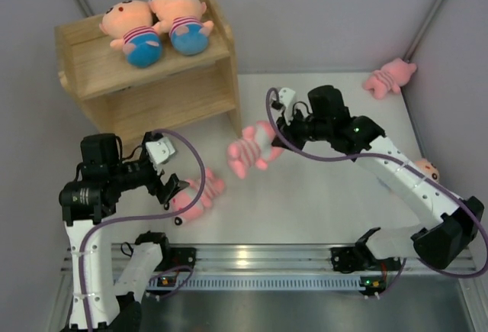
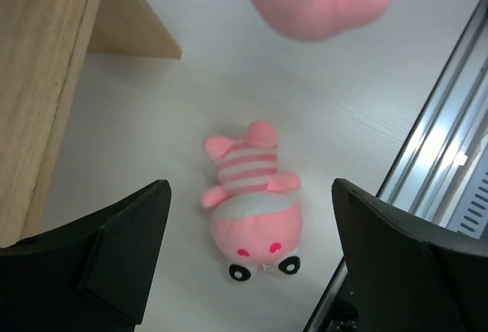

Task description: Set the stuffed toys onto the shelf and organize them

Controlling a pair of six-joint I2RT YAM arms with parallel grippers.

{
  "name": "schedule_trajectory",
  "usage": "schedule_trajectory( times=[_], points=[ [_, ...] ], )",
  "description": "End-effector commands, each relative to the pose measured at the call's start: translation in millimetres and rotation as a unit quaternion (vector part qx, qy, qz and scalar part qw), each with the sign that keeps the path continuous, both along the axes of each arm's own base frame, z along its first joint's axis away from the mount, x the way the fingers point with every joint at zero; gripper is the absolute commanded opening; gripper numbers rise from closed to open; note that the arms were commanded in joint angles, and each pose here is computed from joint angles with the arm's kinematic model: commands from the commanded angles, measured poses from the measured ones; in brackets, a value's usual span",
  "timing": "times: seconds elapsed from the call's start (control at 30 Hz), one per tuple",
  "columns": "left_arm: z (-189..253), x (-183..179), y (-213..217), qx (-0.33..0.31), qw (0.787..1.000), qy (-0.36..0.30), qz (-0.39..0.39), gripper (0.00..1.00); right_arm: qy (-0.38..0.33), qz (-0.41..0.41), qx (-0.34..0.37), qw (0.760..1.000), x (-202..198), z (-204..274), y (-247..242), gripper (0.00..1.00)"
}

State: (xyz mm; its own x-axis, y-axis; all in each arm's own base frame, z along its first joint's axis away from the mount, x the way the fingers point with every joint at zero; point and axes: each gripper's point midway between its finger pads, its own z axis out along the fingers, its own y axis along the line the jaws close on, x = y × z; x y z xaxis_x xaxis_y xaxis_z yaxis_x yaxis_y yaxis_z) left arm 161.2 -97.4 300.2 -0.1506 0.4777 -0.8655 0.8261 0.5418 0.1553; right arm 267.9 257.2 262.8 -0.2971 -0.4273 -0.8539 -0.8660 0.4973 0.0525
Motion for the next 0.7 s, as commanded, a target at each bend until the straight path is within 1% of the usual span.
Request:
schedule_trajectory(
  times=[0.0,0.03,0.07,0.13,0.2,0.23,0.27,0.3,0.4,0.53,0.6,0.63,0.67],
  points=[
    [32,-25,-35,-0.067,0.989,-0.048,-0.123,0.93,-0.028,0.090,-0.023,0.995,-30,10,29,0.04],
    [37,-30,-41,-0.083,0.985,-0.052,-0.141,0.93,-0.041,0.100,-0.014,0.994,-33,22,38,0.02],
    [37,-30,-41,-0.080,0.984,-0.059,-0.145,0.93,-0.046,0.110,-0.010,0.993,-36,26,46,0.00],
    [33,-27,-38,-0.063,0.985,-0.069,-0.144,0.93,-0.057,0.127,-0.002,0.990,-44,39,61,0.00],
    [34,-27,-37,-0.057,0.985,-0.078,-0.146,0.93,-0.047,0.149,-0.020,0.988,-55,33,74,0.00],
    [36,-28,-38,-0.056,0.984,-0.083,-0.149,0.94,-0.056,0.146,-0.024,0.987,-54,39,79,0.00],
    [40,-31,-41,-0.063,0.981,-0.089,-0.159,0.94,-0.052,0.149,-0.033,0.987,-54,33,86,0.00],
    [42,-34,-43,-0.068,0.979,-0.091,-0.167,0.94,-0.050,0.161,-0.036,0.985,-62,32,94,0.00],
    [43,-38,-45,-0.070,0.975,-0.103,-0.182,0.94,-0.046,0.167,-0.026,0.985,-63,36,112,0.00],
    [30,-34,-40,-0.044,0.977,-0.110,-0.175,0.93,-0.065,0.190,-0.016,0.980,-75,51,132,0.00],
    [24,-35,-39,-0.039,0.978,-0.109,-0.174,0.90,-0.067,0.199,-0.009,0.978,-81,55,140,0.00],
    [21,-34,-38,-0.037,0.978,-0.107,-0.174,0.87,-0.071,0.203,-0.002,0.977,-82,61,142,0.00],
    [18,-33,-38,-0.036,0.979,-0.103,-0.172,0.80,-0.071,0.206,0.000,0.976,-83,62,144,0.00]
  ],
)
